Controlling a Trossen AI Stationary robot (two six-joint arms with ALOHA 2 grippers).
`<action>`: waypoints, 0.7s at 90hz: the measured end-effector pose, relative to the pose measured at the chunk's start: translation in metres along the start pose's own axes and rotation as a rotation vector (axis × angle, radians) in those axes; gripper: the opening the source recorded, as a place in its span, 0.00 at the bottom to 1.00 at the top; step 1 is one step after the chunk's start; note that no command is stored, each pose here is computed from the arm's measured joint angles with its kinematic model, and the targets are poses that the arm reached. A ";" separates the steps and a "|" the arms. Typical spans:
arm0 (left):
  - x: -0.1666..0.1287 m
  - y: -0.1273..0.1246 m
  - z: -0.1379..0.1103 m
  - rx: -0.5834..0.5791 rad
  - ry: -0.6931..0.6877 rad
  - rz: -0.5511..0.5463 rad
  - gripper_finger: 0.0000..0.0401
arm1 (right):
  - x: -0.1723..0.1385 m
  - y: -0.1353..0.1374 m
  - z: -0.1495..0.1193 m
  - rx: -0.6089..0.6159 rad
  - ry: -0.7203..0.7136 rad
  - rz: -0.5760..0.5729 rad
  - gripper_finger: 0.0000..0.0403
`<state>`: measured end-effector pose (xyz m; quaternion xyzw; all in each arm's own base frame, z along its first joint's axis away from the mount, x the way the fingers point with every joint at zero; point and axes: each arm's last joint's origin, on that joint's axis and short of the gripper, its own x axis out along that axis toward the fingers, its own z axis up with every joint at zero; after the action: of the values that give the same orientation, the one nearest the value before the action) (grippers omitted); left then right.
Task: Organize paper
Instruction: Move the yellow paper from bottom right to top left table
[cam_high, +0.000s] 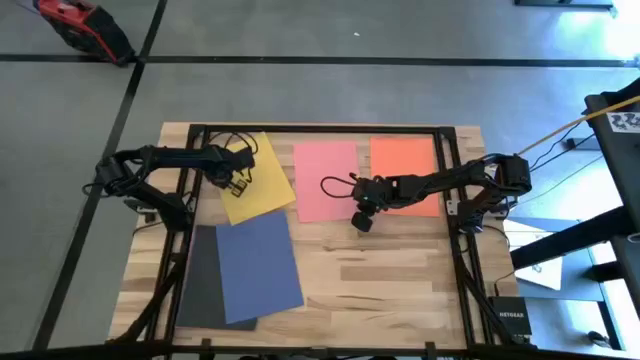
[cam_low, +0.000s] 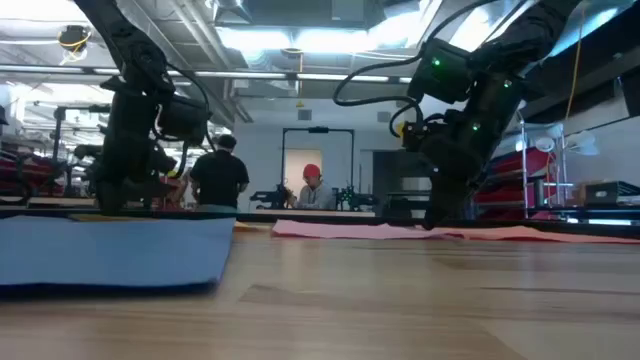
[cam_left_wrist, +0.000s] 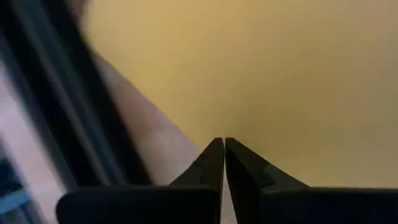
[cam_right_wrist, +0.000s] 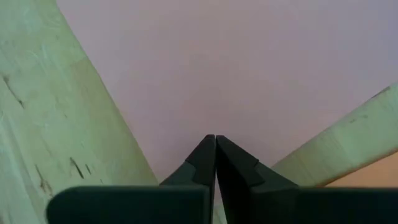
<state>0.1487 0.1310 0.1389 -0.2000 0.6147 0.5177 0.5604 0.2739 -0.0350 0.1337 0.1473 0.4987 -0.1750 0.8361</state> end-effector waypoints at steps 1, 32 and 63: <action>0.000 0.000 0.001 0.001 -0.003 -0.001 0.00 | 0.000 0.000 0.000 0.000 0.000 0.000 0.00; -0.036 -0.022 0.012 0.173 -0.116 -0.247 0.00 | 0.000 0.000 0.000 0.000 0.001 0.000 0.00; -0.056 -0.067 -0.027 0.358 -0.106 -0.419 0.00 | 0.000 0.000 0.000 0.000 0.001 0.000 0.00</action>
<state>0.2070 0.0632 0.1571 -0.1932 0.6115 0.2834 0.7130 0.2738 -0.0349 0.1336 0.1476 0.4991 -0.1750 0.8358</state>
